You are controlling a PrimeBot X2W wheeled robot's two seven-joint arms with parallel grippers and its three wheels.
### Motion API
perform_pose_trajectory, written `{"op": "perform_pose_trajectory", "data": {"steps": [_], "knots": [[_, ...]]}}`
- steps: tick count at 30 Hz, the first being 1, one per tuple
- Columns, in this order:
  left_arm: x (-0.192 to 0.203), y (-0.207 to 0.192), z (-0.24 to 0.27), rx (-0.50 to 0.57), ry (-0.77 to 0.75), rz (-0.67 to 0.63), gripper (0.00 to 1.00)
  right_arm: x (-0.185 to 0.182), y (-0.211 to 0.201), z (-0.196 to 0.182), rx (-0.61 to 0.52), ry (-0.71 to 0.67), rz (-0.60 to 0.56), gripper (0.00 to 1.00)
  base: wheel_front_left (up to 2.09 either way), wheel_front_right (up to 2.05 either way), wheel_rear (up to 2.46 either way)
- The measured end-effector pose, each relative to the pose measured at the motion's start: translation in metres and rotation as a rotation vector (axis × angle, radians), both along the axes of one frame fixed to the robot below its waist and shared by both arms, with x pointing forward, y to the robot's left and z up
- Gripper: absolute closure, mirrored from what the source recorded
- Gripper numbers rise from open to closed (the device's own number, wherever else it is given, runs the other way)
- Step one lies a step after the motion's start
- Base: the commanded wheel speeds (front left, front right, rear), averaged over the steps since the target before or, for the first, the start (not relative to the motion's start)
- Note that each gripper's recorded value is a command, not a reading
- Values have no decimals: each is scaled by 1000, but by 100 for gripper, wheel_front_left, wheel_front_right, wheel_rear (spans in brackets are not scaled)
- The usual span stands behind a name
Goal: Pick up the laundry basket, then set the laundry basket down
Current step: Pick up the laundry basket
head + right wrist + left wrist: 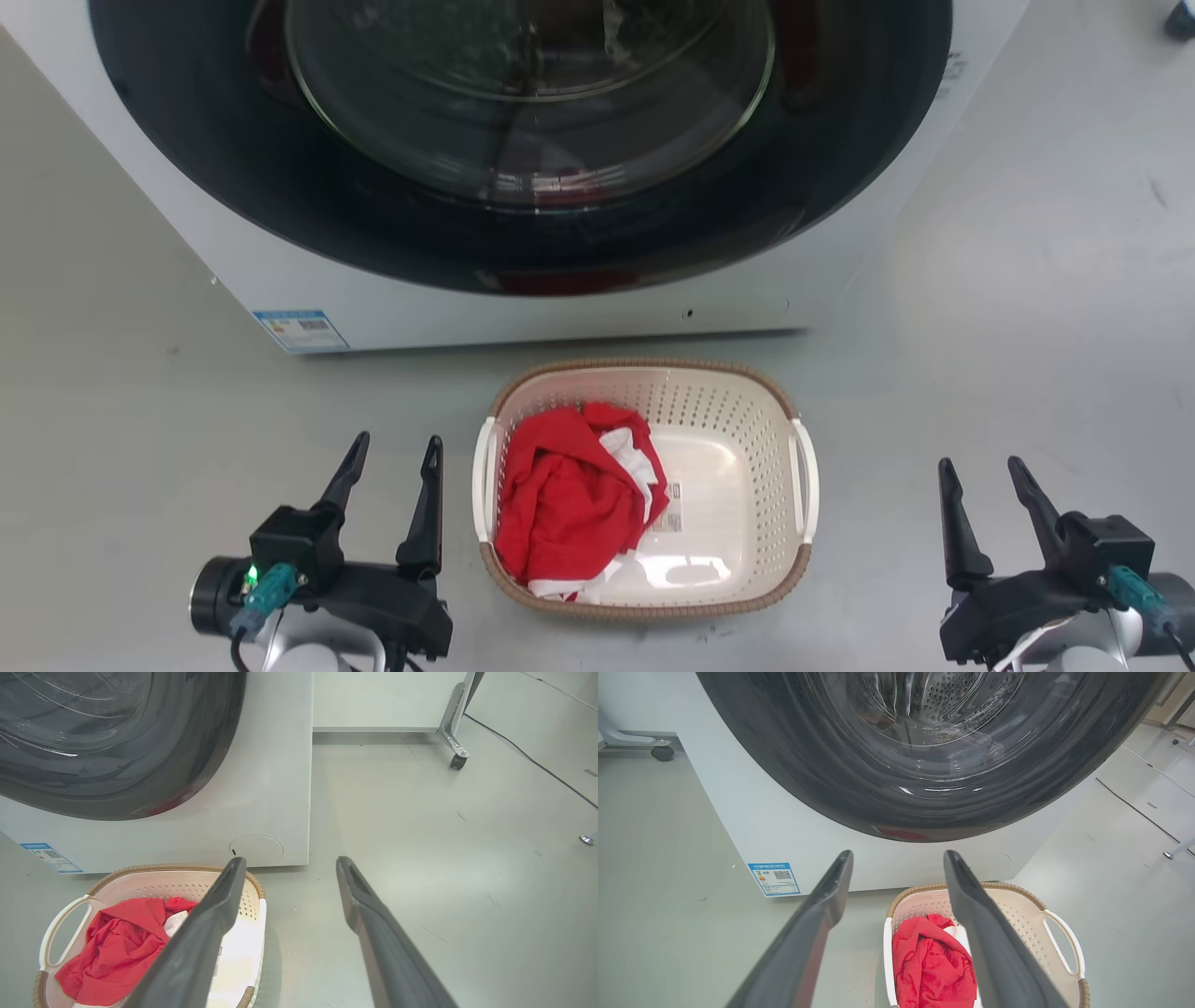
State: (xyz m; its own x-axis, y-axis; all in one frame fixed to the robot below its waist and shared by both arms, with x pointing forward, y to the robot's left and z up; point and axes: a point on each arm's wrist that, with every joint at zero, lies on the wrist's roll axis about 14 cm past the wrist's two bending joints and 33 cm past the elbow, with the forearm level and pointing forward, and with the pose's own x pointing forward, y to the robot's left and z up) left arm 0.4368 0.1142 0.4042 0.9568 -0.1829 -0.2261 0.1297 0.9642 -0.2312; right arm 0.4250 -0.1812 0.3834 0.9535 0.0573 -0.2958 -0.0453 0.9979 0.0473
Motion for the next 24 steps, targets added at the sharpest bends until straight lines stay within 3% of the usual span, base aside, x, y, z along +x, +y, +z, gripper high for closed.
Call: {"op": "perform_pose_trajectory", "data": {"steps": [24], "knots": [[49, -22, -117, -31, 226, -39, 0, 48, 20, -101, 16, 170, 31, 0, 0, 0, 0]]}}
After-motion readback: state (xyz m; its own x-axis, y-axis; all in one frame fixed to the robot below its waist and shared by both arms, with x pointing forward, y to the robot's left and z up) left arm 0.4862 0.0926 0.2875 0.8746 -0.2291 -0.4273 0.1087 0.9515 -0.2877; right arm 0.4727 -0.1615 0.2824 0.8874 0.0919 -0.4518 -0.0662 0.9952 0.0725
